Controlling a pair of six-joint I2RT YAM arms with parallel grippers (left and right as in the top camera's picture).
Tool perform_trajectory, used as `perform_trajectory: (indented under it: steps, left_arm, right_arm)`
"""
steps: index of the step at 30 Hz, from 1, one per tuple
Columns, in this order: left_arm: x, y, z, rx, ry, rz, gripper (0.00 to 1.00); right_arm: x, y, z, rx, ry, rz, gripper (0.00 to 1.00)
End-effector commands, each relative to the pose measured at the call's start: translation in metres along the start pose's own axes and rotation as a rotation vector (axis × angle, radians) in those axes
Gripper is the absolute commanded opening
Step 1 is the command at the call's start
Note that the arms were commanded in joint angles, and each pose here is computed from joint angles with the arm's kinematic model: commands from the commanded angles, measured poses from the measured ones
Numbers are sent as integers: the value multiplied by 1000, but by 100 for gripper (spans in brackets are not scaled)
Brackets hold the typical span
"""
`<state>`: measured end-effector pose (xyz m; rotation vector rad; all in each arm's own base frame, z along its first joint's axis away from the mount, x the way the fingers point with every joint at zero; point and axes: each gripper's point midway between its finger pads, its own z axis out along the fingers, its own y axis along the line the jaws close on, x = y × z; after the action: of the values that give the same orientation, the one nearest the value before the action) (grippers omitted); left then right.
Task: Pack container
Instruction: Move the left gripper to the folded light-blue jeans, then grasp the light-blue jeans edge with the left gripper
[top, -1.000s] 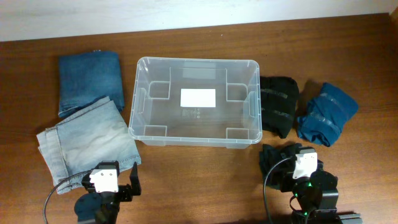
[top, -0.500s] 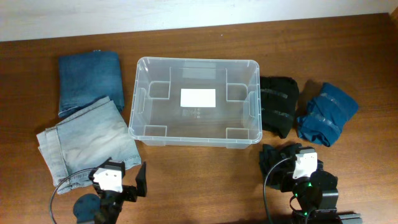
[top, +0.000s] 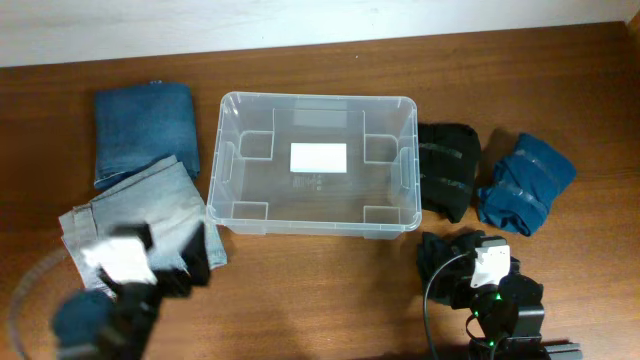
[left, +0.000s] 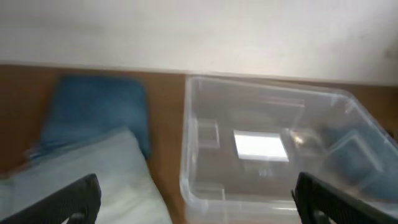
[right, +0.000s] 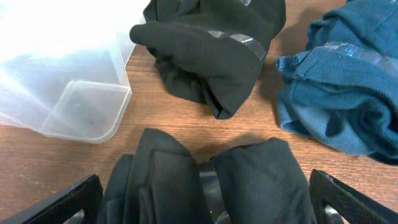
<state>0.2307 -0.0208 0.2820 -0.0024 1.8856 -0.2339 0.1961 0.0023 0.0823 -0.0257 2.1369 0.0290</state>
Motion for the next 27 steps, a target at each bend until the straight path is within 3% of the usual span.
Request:
perform_trajectory:
  steps: [1, 4, 7, 14, 22, 27]
  left_arm:
    - [-53, 2, 8, -37, 68, 3, 100]
    - [-70, 14, 15, -106, 143, 7, 99]
    - [-69, 46, 23, -286, 217, -67, 99]
    - [-13, 122, 31, -509, 449, -328, 99]
    - [48, 210, 13, -584, 571, -766, 99]
    - [83, 245, 14, -457, 616, -881, 99]
  right_arm:
    - [0, 0, 1, -2, -5, -2, 98]
    - [0, 0, 1, -2, -5, -2, 98]
    - [0, 0, 1, -2, -5, -2, 99]
    - [0, 0, 1, -2, -5, -2, 98]
    - [0, 0, 1, -2, -5, -2, 98]
    - [0, 0, 1, -2, -5, -2, 98]
